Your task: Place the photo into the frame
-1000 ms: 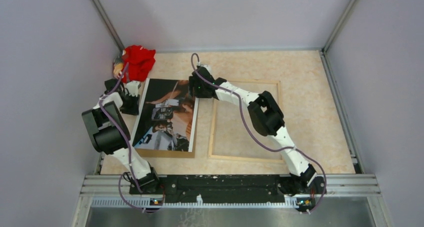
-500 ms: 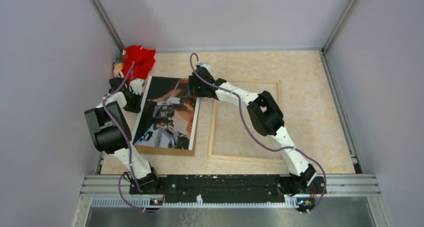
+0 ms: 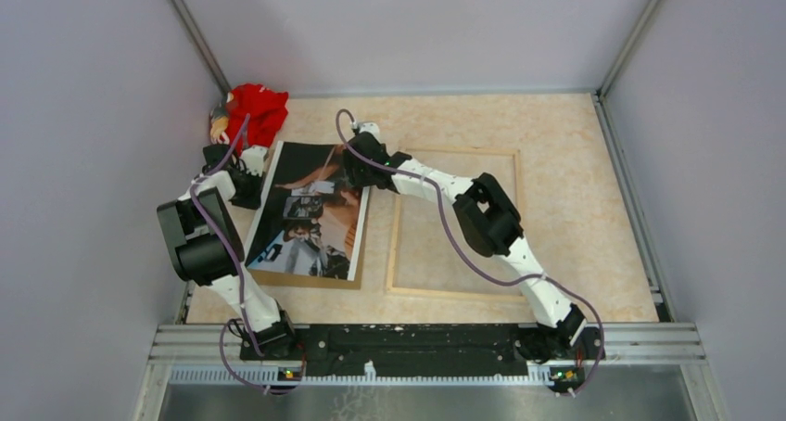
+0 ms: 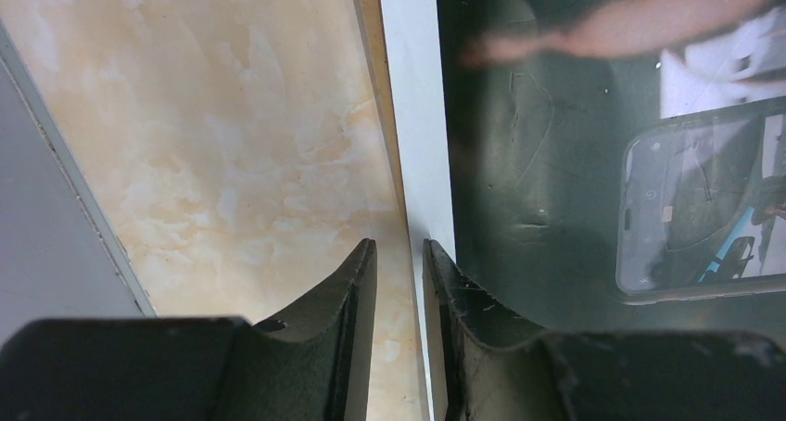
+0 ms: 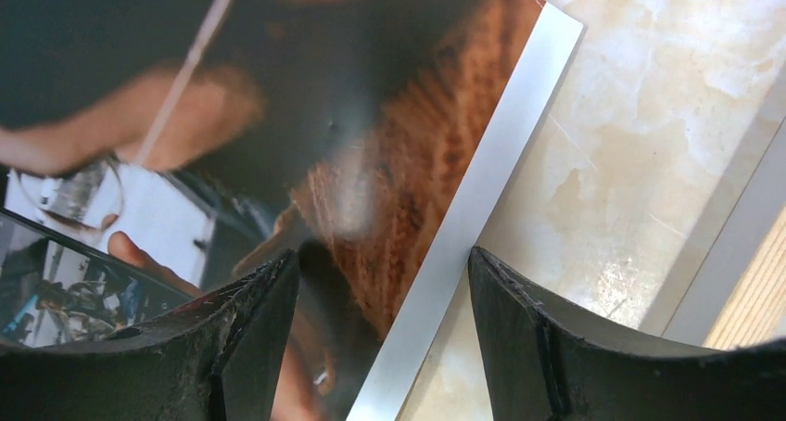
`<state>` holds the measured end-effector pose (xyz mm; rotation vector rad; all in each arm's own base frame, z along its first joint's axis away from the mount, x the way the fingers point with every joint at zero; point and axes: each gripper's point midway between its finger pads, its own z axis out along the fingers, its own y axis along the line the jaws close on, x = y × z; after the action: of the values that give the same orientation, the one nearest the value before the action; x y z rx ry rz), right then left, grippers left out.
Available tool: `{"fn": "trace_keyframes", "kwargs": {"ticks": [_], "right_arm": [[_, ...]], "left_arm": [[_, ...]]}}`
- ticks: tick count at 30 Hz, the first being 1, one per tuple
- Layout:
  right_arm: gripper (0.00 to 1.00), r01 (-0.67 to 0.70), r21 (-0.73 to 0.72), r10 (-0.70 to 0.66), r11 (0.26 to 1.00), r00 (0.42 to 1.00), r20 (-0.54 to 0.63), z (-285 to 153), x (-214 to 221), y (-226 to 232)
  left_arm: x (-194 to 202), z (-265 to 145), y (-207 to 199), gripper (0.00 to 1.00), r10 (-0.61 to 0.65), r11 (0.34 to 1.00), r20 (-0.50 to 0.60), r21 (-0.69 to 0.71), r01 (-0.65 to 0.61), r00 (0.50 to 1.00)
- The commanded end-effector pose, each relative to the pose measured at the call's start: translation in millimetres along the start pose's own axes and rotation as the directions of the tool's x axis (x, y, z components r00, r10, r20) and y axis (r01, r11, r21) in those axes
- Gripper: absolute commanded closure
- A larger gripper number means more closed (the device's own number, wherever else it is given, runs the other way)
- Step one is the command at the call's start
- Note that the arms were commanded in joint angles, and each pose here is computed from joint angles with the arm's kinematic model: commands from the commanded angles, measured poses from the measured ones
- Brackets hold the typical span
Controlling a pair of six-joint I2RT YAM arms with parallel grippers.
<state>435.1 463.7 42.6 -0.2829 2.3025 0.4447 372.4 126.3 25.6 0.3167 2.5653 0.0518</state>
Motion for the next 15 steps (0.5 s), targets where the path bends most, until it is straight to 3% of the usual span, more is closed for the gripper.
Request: {"fn": "trace_keyframes", "kwargs": {"ticks": [1,9,15], "right_arm": [[0.33,0.07,-0.037,-0.066,0.997,0.993,0.1,-32,-36,38],[0.33,0.082,-0.026,-0.078,0.996,0.99,0.119,-44,-44,42],[0.33,-0.06,-0.25,0.092,0.966,0.989,0.117,-72,-55,68]], "left_arm": [[38,22,-35,0.68,0.0,0.994,-0.099,0.111,0.011,0.995],[39,22,-36,0.69,-0.002,0.993,-0.102,0.116,0.013,0.995],[40,23,-36,0.7,-0.002,0.993,-0.106,0.115,0.015,0.994]]}}
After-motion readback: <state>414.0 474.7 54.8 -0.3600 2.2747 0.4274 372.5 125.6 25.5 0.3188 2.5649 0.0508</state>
